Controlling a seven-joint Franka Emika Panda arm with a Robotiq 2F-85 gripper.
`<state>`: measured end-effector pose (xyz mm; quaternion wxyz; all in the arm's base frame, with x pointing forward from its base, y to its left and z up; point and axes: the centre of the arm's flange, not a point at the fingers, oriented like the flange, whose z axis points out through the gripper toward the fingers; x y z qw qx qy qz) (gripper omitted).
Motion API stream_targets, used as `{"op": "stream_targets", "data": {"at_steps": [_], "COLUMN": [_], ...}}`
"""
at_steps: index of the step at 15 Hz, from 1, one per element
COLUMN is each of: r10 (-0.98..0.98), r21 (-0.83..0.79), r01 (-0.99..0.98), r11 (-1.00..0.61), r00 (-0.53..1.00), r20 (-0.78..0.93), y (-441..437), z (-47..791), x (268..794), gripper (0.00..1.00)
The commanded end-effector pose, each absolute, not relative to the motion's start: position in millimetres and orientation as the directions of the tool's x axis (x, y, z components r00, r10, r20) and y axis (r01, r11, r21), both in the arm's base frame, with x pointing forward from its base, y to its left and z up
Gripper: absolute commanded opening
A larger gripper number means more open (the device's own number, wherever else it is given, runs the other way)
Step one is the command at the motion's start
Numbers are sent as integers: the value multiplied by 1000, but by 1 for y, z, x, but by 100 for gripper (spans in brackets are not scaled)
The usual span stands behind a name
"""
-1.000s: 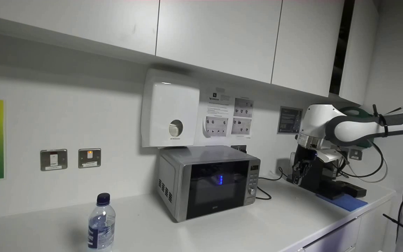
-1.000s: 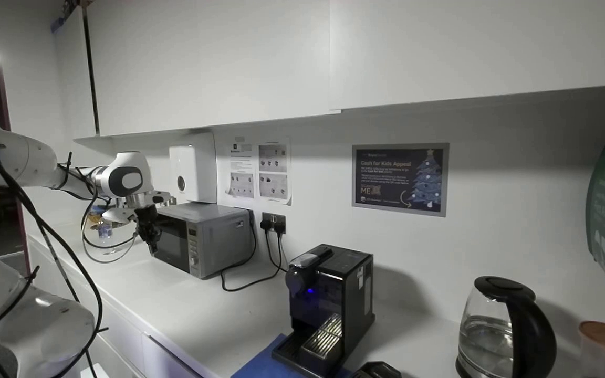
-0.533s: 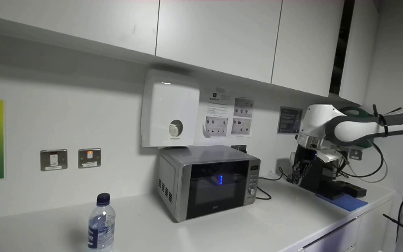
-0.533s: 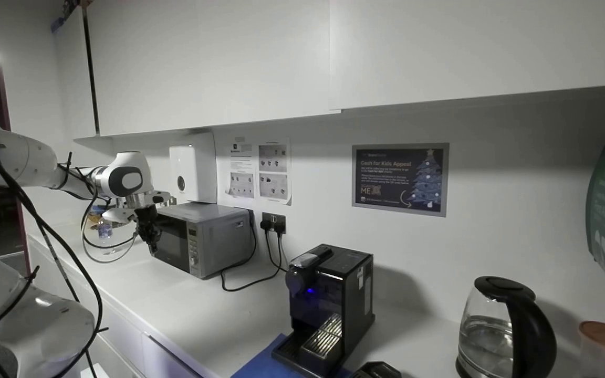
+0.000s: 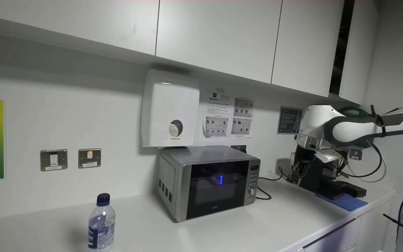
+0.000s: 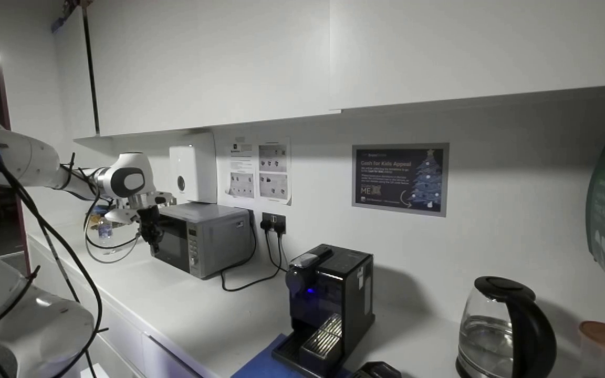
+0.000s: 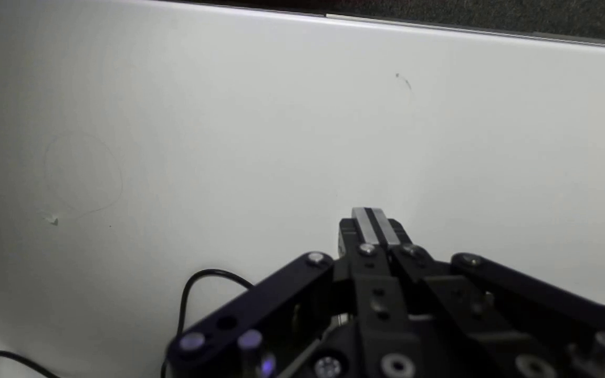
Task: Close the microwave door then press a button on the microwave.
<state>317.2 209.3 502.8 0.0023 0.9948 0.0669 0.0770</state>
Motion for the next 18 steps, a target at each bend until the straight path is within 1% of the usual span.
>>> {"op": "stream_targets", "data": {"at_steps": [1,8,13,18], "r10": [171,249,278,300], "r21": [9,-3,7,10], "r01": [172,256,288,321], "r11": [-985,-967,-958,-947], "r00": [969,944,918,874], "r20": [176,216,282,381], "y": [201,217,230,247], "z": [490,457,437,425], "x": [342,379,394,405], "gripper": [0,0,0,0]}}
